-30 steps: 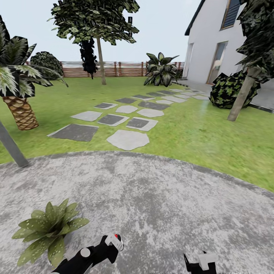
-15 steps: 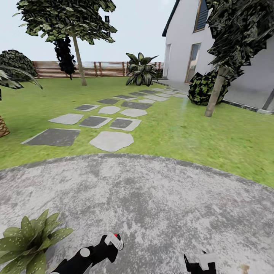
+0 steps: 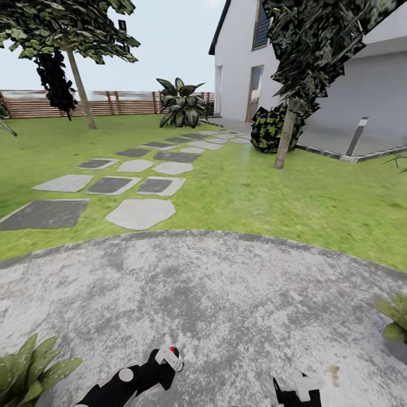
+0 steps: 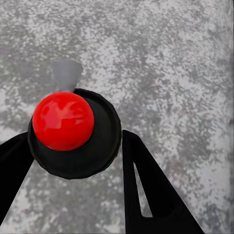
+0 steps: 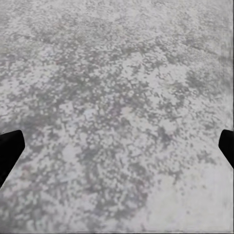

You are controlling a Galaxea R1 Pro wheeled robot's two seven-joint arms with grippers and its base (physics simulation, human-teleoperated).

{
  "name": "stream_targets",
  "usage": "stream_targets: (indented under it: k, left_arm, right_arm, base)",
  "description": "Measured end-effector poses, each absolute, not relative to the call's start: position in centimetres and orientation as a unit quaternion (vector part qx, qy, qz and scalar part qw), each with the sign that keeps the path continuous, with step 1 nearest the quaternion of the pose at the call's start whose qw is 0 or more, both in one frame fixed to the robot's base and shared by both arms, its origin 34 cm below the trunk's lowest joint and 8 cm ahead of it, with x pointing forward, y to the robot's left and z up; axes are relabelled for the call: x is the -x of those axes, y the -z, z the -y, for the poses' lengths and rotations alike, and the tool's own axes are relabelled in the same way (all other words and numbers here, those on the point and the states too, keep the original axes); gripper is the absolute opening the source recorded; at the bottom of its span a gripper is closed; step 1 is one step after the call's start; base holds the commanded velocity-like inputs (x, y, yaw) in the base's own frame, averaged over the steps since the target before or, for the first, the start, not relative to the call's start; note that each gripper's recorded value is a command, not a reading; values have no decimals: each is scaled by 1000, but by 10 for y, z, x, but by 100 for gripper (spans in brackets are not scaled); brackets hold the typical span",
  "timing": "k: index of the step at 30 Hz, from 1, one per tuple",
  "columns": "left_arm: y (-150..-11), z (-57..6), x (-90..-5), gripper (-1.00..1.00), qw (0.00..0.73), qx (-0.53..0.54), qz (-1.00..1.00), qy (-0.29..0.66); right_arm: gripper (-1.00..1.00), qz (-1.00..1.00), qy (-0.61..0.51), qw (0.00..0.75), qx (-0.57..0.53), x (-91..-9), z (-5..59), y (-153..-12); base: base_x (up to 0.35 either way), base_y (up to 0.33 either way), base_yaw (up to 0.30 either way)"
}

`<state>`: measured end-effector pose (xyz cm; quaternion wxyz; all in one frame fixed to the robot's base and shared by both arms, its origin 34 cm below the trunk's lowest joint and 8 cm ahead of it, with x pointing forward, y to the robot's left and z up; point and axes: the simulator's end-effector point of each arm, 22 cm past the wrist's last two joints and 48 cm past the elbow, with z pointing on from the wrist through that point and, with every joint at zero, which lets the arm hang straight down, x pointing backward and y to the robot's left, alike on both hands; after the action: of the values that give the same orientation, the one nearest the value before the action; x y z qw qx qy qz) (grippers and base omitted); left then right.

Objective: Pick up the pesticide atomizer in the garden and spray insectifuge to fully cover both potted plants in the garden.

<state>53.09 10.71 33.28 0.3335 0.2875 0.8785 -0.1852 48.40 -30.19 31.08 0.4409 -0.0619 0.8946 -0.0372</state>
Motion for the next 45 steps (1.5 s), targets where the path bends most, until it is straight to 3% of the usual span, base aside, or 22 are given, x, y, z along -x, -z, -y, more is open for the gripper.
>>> stream_targets:
  k: [14,36,45]
  left_arm:
    - [-329,-137,-544,-100,344,-270,-889,137]
    - [-329,-135,-544,-100,345,-270,-888,137]
    - [-329,-135,-544,-100,346,-270,-888,137]
  right_arm:
    - [100,-895,37,441,62,-484,302,-311]
    - [100,-895,37,441,62,-484,302,-311]
    - [100,-895,37,441,62,-484,302,-311]
  base:
    - [0,0,-300]
    - [1,0,-300]
    - [212,0,-300]
